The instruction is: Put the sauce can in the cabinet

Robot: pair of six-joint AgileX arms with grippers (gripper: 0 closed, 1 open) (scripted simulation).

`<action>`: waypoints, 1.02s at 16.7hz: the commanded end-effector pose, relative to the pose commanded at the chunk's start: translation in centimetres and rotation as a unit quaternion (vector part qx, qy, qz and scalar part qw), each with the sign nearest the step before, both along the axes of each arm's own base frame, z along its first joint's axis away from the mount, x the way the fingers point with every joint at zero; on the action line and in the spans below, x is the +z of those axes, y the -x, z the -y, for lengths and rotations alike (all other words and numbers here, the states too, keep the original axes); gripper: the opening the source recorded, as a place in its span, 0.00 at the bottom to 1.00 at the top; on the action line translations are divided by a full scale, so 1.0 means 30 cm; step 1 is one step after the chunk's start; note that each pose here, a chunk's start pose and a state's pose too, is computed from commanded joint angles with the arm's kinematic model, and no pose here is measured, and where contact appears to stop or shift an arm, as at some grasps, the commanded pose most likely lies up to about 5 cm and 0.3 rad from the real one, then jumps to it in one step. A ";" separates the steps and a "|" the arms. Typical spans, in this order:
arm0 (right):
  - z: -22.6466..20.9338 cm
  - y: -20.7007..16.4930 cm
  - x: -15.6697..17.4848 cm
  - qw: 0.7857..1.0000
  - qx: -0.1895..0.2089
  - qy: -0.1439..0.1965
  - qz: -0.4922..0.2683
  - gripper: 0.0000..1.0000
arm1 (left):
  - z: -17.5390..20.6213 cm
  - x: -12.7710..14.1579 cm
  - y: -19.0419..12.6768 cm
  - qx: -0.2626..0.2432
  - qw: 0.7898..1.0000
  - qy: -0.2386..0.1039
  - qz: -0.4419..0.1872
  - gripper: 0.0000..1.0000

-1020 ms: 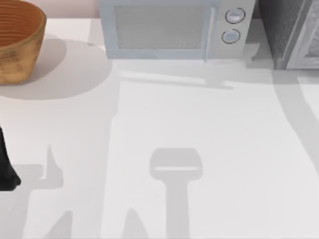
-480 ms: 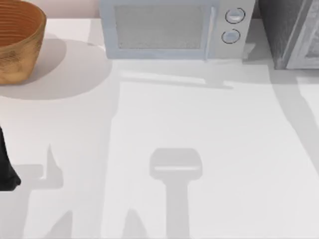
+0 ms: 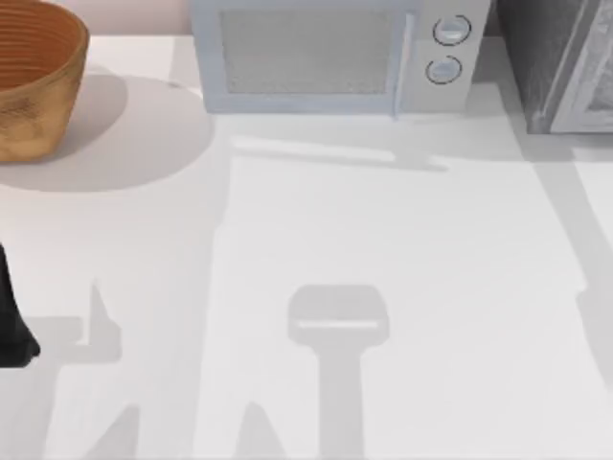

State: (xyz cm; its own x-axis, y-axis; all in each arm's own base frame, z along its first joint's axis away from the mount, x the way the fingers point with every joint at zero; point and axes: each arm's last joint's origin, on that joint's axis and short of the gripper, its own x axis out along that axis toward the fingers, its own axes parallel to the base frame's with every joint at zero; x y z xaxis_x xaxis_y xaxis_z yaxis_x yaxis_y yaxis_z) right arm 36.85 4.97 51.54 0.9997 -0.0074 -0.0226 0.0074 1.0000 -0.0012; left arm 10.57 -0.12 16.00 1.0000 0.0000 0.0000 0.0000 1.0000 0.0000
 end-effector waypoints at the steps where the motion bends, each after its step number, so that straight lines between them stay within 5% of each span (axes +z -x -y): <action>1: 0.003 -0.037 -0.008 1.000 0.000 0.000 0.002 0.00 | 0.000 0.000 0.000 0.000 1.000 0.000 0.000 1.00; 8: 0.015 -0.092 -0.019 1.000 0.004 -0.002 0.010 0.00 | 0.000 0.000 0.000 0.000 1.000 0.000 0.000 1.00; 17: 0.015 -0.092 -0.019 1.000 0.004 -0.002 0.010 0.68 | 0.000 0.000 0.000 0.000 1.000 0.000 0.000 1.00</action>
